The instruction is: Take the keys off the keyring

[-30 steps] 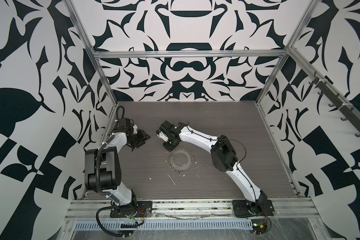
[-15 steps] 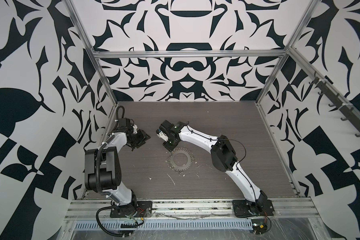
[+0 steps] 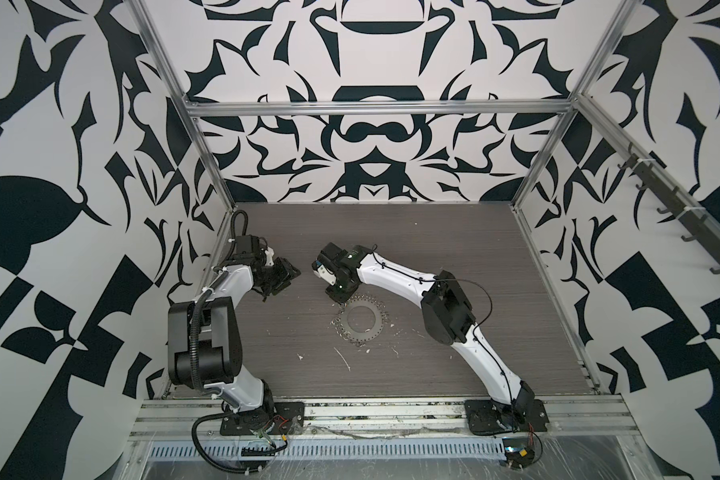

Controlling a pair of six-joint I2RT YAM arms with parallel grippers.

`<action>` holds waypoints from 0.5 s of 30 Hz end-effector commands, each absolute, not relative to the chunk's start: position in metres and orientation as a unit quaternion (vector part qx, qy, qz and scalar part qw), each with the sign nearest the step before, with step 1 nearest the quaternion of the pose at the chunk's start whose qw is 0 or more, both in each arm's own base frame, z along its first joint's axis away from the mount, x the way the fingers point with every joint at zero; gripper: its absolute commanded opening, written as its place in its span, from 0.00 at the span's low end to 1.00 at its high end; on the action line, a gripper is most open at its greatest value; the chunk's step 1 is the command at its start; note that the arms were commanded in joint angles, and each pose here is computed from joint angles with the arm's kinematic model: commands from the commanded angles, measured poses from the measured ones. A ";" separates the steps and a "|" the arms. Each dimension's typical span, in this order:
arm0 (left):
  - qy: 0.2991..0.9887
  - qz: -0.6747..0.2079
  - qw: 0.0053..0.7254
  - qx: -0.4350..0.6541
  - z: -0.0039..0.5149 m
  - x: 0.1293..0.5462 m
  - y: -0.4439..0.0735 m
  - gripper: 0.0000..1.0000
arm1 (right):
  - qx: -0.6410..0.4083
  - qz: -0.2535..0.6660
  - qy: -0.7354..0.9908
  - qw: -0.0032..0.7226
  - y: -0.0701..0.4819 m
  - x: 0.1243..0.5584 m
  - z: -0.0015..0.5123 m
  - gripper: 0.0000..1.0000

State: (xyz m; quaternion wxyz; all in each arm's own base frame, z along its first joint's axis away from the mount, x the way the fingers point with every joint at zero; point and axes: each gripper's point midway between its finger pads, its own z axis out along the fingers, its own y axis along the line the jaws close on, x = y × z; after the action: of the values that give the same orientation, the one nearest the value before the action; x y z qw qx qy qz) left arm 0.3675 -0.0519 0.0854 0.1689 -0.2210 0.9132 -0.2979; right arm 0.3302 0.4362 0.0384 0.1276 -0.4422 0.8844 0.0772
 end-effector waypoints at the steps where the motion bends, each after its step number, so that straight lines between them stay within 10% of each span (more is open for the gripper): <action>1: 0.912 -0.303 0.157 -0.228 0.082 0.358 -0.054 0.52 | -0.445 0.057 0.883 0.140 0.431 0.333 0.054 0.28; 15: 0.912 -0.301 0.158 -0.228 0.083 0.357 -0.053 0.52 | -0.451 0.063 0.882 0.120 0.432 0.324 0.046 0.30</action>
State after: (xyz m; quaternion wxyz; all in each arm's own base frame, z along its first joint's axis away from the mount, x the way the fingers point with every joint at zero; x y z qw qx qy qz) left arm 0.3609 -0.0526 0.0780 0.1591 -0.2242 0.9146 -0.2965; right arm 0.3270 0.4235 0.0349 0.1119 -0.4486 0.8854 0.0481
